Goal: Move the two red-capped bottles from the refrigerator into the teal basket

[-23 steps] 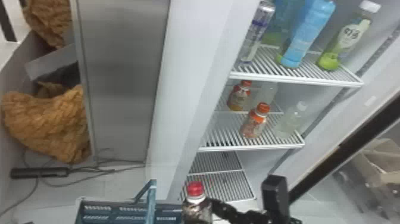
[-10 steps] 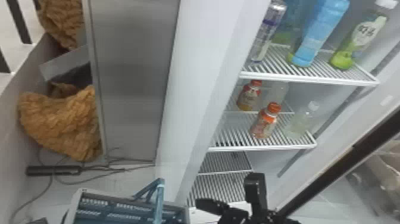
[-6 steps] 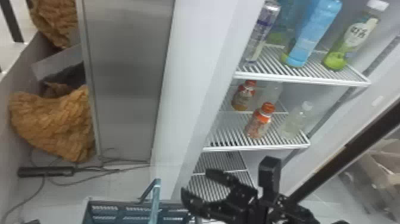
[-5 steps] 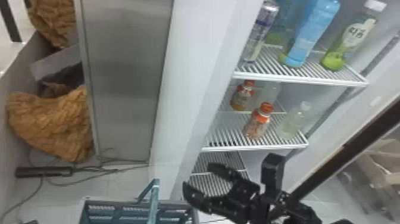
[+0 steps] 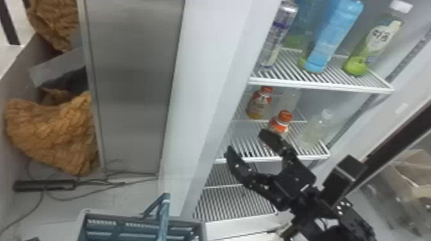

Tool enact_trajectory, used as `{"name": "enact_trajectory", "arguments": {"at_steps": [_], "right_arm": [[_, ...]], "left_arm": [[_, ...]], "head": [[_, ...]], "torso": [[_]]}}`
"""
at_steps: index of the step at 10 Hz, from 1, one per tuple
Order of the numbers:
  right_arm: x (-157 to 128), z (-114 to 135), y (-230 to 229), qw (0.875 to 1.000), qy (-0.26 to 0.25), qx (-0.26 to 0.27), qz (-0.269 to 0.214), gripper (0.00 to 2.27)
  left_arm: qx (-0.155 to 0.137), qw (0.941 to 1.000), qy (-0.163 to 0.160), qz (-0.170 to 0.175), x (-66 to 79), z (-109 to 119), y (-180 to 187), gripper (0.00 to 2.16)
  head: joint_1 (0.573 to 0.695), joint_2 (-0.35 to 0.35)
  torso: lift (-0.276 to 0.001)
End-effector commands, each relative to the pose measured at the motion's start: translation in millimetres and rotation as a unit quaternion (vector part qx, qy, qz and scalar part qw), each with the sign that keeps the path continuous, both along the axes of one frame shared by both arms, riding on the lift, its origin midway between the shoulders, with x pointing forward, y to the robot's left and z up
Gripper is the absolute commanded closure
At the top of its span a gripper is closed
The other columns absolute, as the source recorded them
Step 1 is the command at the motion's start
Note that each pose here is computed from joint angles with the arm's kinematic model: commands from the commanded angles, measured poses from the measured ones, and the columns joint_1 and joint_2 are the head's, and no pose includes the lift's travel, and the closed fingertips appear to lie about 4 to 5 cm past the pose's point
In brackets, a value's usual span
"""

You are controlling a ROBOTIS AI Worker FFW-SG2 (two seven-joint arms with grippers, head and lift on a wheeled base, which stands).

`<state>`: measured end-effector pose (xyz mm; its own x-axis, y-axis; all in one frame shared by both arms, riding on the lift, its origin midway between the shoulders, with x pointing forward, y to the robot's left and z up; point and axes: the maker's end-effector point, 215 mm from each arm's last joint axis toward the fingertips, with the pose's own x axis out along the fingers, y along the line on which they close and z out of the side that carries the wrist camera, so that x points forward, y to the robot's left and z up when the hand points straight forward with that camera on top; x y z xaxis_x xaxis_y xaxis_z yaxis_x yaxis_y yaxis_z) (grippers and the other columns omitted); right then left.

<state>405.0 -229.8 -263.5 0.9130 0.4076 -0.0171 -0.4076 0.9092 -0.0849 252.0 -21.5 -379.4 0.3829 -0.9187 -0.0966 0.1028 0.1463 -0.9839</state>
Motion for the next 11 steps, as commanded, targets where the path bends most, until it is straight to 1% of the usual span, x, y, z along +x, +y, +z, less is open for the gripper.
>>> {"name": "enact_trajectory", "arguments": {"at_steps": [1, 2, 3, 5, 6, 8, 11], "right_arm": [[-0.5, 19.3, -13.3, 0.999, -0.039, -0.008, -0.033, 0.19], [-1.6, 23.9, -23.3, 0.997, -0.052, -0.009, -0.063, 0.19], [-0.9, 22.7, -35.7, 0.994, -0.058, -0.003, -0.093, 0.19], [1.6, 5.0, -60.5, 0.988, -0.052, 0.001, -0.146, 0.19], [6.0, -5.4, -67.9, 0.986, -0.049, 0.001, -0.157, 0.19], [18.6, -36.9, -73.6, 0.986, -0.026, 0.010, -0.163, 0.18], [48.4, -69.0, -63.3, 0.988, -0.012, 0.022, -0.153, 0.18]], "left_arm": [[0.000, 1.0000, 0.000, 0.000, 0.0, -0.1, 0.1, 1.16], [0.000, 1.0000, -0.001, -0.001, 0.4, 0.7, -0.7, 1.16], [0.000, 1.0000, -0.001, -0.001, 0.4, 0.7, -0.7, 1.16], [-0.003, 1.0000, -0.001, -0.003, -0.6, 2.2, -2.5, 1.16], [-0.005, 1.0000, -0.002, -0.003, 0.3, 3.6, -2.7, 1.16], [-0.006, 1.0000, -0.001, -0.004, -1.2, 3.2, -3.5, 1.16], [-0.006, 1.0000, -0.002, -0.002, 0.4, 4.5, -3.3, 1.16]], "head": [[0.695, -0.350], [0.695, -0.350], [0.695, -0.350], [0.695, -0.350], [0.695, -0.350], [0.695, -0.350], [0.695, -0.350]], "torso": [[-0.224], [-0.224], [-0.224], [-0.224], [-0.224], [-0.224], [-0.224]]}}
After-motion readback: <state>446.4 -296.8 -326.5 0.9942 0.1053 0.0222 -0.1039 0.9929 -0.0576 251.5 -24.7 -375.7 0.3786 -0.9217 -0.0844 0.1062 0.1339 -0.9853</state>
